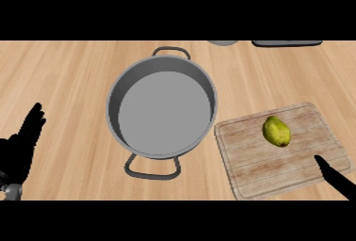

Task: Pick the pear from the cutting board and place it in the pot

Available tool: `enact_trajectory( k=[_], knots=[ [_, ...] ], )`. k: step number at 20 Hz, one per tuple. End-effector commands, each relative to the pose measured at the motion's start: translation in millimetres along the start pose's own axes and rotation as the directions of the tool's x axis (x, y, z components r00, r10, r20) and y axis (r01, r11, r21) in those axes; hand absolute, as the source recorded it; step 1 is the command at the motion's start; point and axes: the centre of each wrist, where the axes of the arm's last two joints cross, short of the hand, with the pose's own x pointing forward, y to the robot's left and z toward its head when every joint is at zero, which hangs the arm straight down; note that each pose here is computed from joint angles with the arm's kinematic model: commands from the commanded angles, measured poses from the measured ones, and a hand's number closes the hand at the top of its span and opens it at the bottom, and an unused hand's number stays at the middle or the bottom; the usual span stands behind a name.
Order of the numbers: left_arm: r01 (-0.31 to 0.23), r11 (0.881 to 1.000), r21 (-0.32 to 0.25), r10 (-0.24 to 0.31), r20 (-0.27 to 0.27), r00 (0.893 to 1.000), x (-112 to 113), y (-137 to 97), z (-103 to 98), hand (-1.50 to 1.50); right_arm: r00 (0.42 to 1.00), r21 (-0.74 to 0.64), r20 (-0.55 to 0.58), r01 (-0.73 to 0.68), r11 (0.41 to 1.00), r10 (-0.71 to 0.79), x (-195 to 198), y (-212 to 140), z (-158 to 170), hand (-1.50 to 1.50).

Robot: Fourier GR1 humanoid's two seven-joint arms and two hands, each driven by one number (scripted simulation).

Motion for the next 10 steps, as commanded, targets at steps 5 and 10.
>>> enact_trajectory(
  k=[5,10],
  knots=[
    [0.02,0.999,-0.044,-0.02,-0.009,1.0,-5.0,1.2,-0.9,0.0,0.996,0.155,-0.02,-0.086,0.984,0.091,45.8,-39.9,15.9,-1.5],
    [0.005,0.997,-0.073,-0.005,-0.004,1.0,10.1,-7.5,2.5,0.0,0.979,0.285,-0.043,-0.178,0.942,0.198,94.1,-38.4,-13.9,-1.5]
  ],
)
